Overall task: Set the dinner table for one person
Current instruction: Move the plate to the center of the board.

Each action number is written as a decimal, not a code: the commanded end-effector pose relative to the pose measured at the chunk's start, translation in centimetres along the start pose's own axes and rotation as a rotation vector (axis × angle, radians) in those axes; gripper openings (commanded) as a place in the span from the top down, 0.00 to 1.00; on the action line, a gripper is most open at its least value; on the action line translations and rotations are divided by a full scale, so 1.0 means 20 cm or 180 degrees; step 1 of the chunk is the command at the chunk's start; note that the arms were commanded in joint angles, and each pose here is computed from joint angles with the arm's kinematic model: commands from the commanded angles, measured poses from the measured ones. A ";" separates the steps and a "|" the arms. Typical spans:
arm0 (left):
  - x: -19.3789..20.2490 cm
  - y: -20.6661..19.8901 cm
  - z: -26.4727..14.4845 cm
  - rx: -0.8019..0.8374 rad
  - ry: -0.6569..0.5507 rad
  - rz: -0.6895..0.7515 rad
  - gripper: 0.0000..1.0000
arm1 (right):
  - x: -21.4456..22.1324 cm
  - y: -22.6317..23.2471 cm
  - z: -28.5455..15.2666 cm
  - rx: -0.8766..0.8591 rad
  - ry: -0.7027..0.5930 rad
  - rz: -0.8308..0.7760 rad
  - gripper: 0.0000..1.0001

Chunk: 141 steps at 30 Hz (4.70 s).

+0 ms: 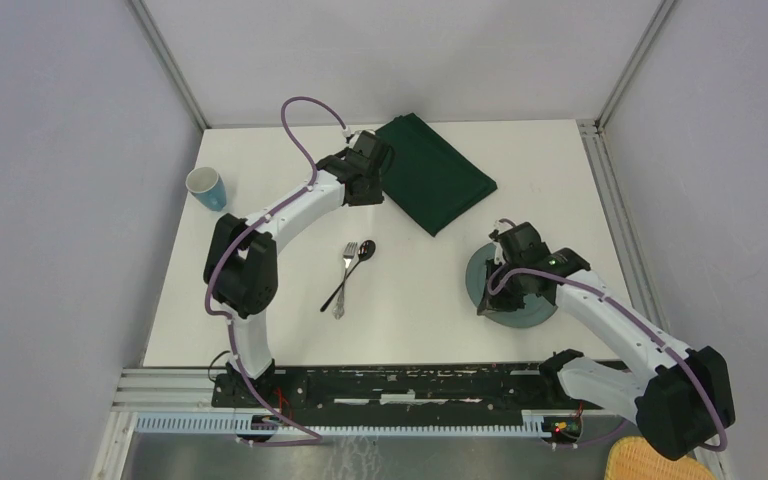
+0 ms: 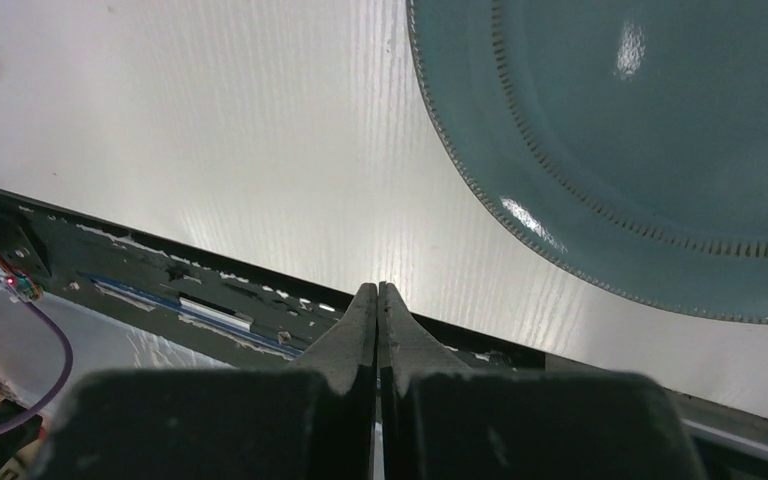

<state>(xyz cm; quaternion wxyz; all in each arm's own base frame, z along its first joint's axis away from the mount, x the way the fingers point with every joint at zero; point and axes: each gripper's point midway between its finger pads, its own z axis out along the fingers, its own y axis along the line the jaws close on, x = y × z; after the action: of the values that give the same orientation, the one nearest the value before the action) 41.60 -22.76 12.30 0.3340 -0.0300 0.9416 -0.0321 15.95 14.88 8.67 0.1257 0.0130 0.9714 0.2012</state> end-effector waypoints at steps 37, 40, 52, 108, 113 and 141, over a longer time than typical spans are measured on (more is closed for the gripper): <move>-0.08 0.06 -0.16 0.0176 -0.0178 0.0002 0.62 | 0.13 -0.31 0.20 0.0916 0.0065 0.0645 1.00; -0.08 0.05 -0.16 0.0186 -0.0169 -0.0006 0.62 | 0.12 -0.31 0.21 0.0908 0.0007 0.0668 1.00; -0.07 0.06 -0.16 0.0175 -0.0166 0.0011 0.62 | 0.07 -0.35 0.23 0.1044 -0.0140 0.0727 1.00; -0.05 0.03 -0.09 0.0184 -0.0066 0.0043 0.63 | -0.50 -0.57 0.27 0.1390 -0.0653 0.1198 1.00; -0.05 0.04 -0.09 0.0166 -0.0070 0.0055 0.63 | -0.56 -0.61 0.28 0.1421 -0.0663 0.1281 1.00; -0.05 0.04 -0.07 0.0141 -0.0051 0.0064 0.63 | -0.81 -0.96 0.18 0.1498 -0.0818 0.1900 1.00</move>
<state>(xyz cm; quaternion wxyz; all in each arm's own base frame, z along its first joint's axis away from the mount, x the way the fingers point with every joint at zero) 40.08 -21.59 12.34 0.3189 -0.0190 0.9465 -0.0445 31.28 -1.43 1.34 0.1507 0.3525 0.9236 0.0092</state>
